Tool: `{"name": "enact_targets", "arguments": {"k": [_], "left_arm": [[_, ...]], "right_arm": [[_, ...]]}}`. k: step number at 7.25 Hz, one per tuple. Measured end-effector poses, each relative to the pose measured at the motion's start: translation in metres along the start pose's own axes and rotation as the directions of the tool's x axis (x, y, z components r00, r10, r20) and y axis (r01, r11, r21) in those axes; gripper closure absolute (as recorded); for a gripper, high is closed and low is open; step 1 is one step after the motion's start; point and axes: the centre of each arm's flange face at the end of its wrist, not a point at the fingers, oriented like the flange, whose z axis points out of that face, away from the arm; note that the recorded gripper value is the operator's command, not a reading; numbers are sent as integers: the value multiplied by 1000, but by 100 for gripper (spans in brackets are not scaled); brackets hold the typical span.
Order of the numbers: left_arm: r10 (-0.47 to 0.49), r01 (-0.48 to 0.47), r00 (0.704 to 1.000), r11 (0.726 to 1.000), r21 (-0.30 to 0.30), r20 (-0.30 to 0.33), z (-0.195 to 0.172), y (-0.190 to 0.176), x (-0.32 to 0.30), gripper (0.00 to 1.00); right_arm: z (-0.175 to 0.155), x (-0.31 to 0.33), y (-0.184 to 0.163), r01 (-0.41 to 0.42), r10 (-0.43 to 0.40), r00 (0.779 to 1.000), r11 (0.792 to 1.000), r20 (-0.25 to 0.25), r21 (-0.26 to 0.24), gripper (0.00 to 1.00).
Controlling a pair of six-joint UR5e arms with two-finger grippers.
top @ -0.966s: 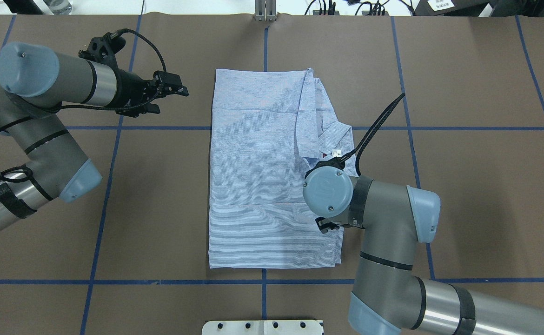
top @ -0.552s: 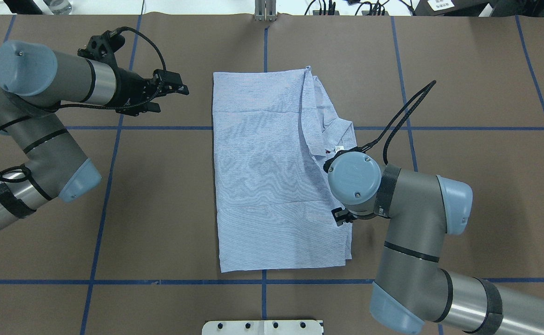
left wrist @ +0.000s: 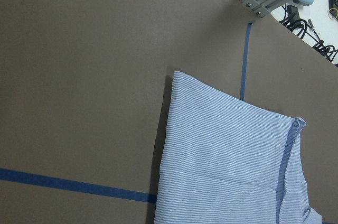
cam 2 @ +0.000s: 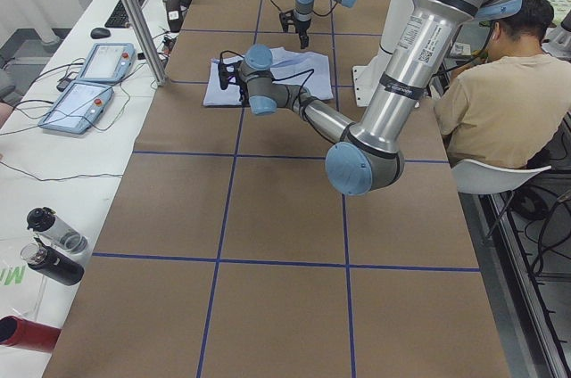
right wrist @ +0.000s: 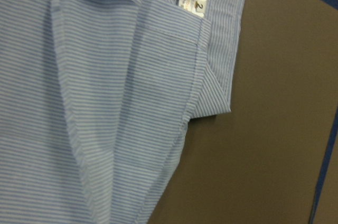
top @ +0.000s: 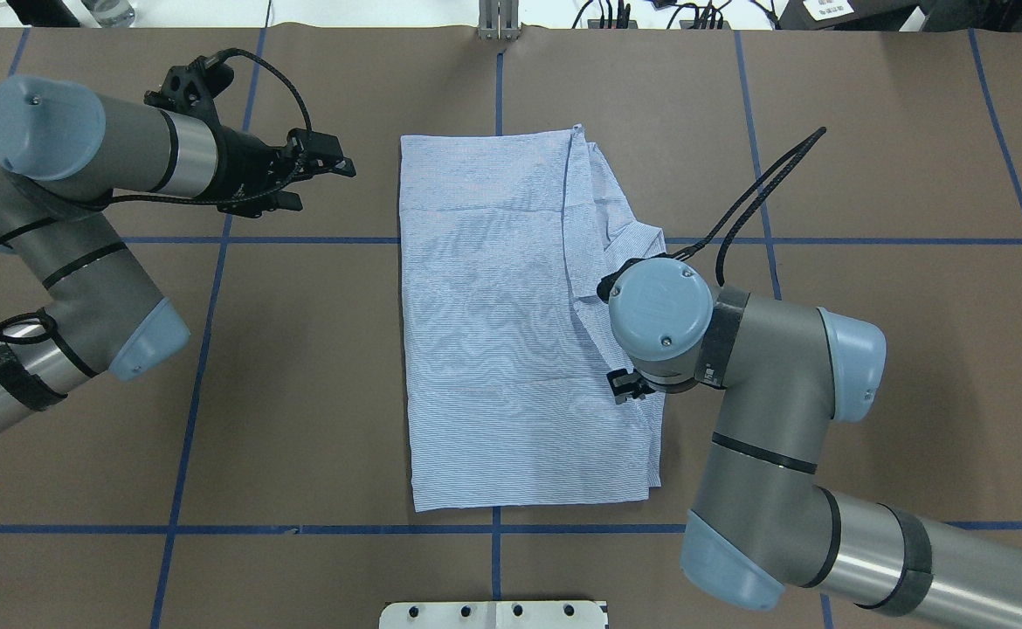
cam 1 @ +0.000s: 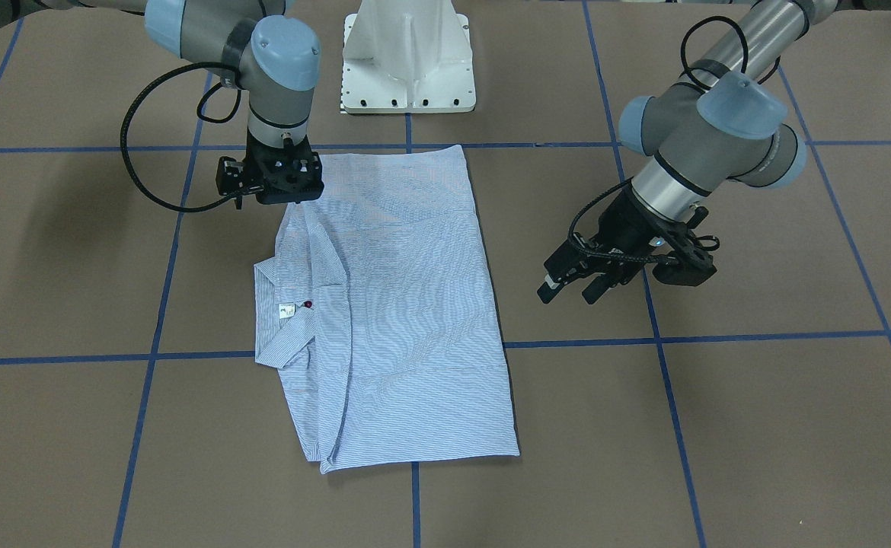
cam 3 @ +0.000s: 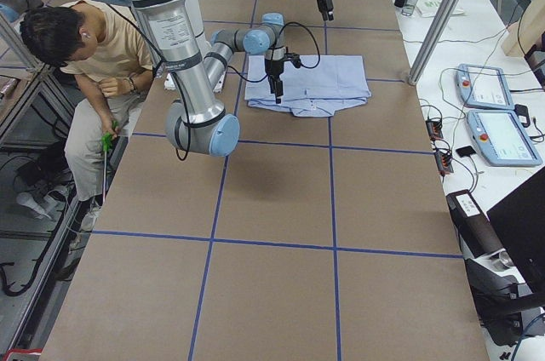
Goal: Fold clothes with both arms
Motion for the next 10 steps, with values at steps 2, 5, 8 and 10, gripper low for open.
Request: {"name": "enact_targets", "arguments": {"k": [2,5,8,10], "left_arm": [[-2,2,1000,1000,-1,3,-2,1,-4,1],[-3,3,1000,1000,-3,5,-3,2,-7,1],[-1,1,1000,1000,-3,1,-7,3,-7,1],[0,0,1000,1000,-1,-4,-13,3,-7,1]], "right_arm": [[5,-28,-30,-6,6,1000,1000,16,19,0],[32,-32,-62,-14,14,1000,999,9,32,0],[51,11,-99,-8,8,1000,999,-15,48,0],[49,66,-102,-20,20,1000,999,-12,45,0]]}}
